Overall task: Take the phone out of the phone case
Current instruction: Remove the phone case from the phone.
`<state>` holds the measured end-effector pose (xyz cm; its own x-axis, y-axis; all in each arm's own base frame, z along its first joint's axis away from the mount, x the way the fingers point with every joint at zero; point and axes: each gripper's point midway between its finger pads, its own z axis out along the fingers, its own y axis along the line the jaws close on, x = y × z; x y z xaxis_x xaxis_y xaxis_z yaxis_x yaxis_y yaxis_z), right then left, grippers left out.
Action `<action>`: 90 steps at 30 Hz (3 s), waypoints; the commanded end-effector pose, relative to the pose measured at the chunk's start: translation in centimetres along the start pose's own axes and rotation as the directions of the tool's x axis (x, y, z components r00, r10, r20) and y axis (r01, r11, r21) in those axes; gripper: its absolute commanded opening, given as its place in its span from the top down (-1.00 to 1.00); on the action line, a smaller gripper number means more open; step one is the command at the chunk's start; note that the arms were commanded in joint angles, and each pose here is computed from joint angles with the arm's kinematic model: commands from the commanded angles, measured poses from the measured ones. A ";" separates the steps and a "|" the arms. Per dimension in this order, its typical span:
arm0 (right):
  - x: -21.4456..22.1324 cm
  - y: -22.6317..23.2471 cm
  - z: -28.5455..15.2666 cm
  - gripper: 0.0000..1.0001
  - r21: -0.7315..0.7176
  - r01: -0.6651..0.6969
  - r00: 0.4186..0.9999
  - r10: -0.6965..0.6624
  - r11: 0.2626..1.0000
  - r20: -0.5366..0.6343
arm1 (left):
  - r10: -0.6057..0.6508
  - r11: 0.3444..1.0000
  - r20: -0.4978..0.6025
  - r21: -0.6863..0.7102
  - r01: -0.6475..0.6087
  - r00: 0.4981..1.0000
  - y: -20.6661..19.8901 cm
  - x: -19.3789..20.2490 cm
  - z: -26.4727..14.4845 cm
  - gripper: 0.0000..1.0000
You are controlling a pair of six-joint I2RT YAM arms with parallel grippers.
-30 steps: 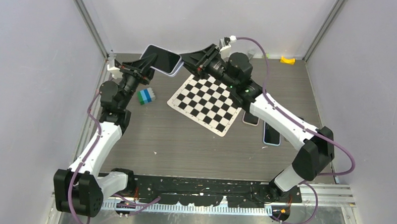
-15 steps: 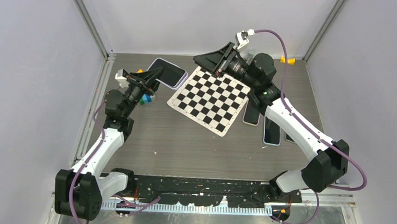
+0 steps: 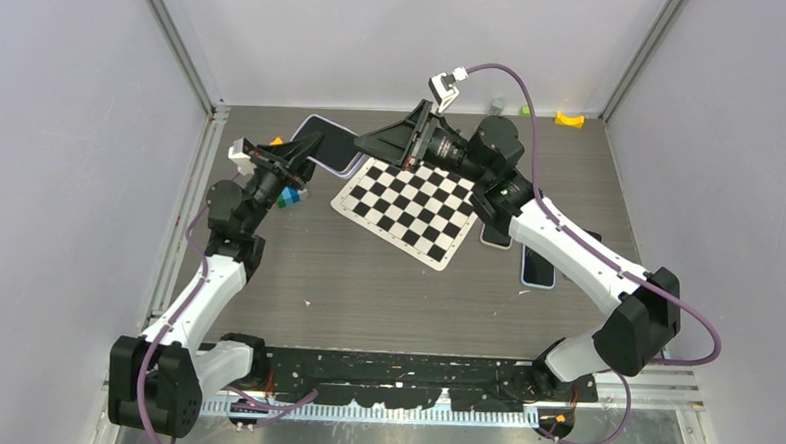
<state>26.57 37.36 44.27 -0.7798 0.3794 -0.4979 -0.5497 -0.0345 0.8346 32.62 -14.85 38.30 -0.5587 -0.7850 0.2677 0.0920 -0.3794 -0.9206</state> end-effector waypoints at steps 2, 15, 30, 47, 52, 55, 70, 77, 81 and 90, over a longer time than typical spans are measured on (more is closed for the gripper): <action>0.0 1.0 -0.4 -0.05 -0.027 0.072 0.997 -0.071 0.997 0.023 | 0.016 0.986 -0.061 0.166 -0.006 0.998 -4.7 2.1 -1.0 1.00; 0.6 -3.9 0.6 -0.23 0.091 0.007 0.999 -0.010 0.996 0.032 | 0.021 0.981 -0.087 0.196 -0.003 0.996 -6.5 3.1 -1.1 1.00; 1.0 -8.5 1.6 -0.19 0.318 -0.142 0.989 0.143 0.937 0.020 | 0.512 0.858 -0.317 0.143 -0.493 0.798 -6.8 8.9 -1.3 1.00; -1.6 -3.3 3.3 0.99 0.108 -0.327 0.945 0.320 0.939 0.073 | 0.602 0.754 -0.309 -0.082 -0.651 0.736 -1.3 5.7 -2.5 -0.60; -2.5 -3.4 3.2 0.99 0.076 -0.444 0.894 0.436 0.893 0.105 | 0.617 0.724 -0.318 -0.130 -0.677 0.720 1.3 5.0 -4.1 -0.82; -2.5 -3.9 3.3 0.99 0.063 -0.505 0.860 0.496 0.861 0.118 | 0.615 0.718 -0.339 -0.134 -0.683 0.712 2.6 5.0 -4.9 -0.83; -1.3 -5.5 3.8 0.99 0.060 -0.649 0.760 0.643 0.758 0.096 | 0.620 0.731 -0.344 -0.071 -0.678 0.705 2.5 5.3 -4.4 -0.72; -1.0 -5.2 3.8 0.99 0.048 -0.657 0.753 0.653 0.752 0.082 | 0.597 0.747 -0.307 -0.125 -0.653 0.741 2.9 4.1 -3.6 -0.60; -0.7 -5.3 3.7 0.99 0.053 -0.657 0.754 0.653 0.752 0.075 | 0.565 0.788 -0.248 -0.123 -0.604 0.787 2.4 3.5 -2.9 -0.63; -0.3 -4.8 3.6 0.99 0.030 -0.667 0.745 0.665 0.744 0.056 | 0.513 0.819 -0.183 -0.187 -0.542 0.838 3.7 2.1 -2.8 -0.24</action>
<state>32.79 41.17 36.43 -0.8841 0.3908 0.2562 0.2193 -0.1372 0.9660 28.30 -17.57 34.11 -0.6433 -0.7021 -0.3054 0.2230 0.2098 -0.9520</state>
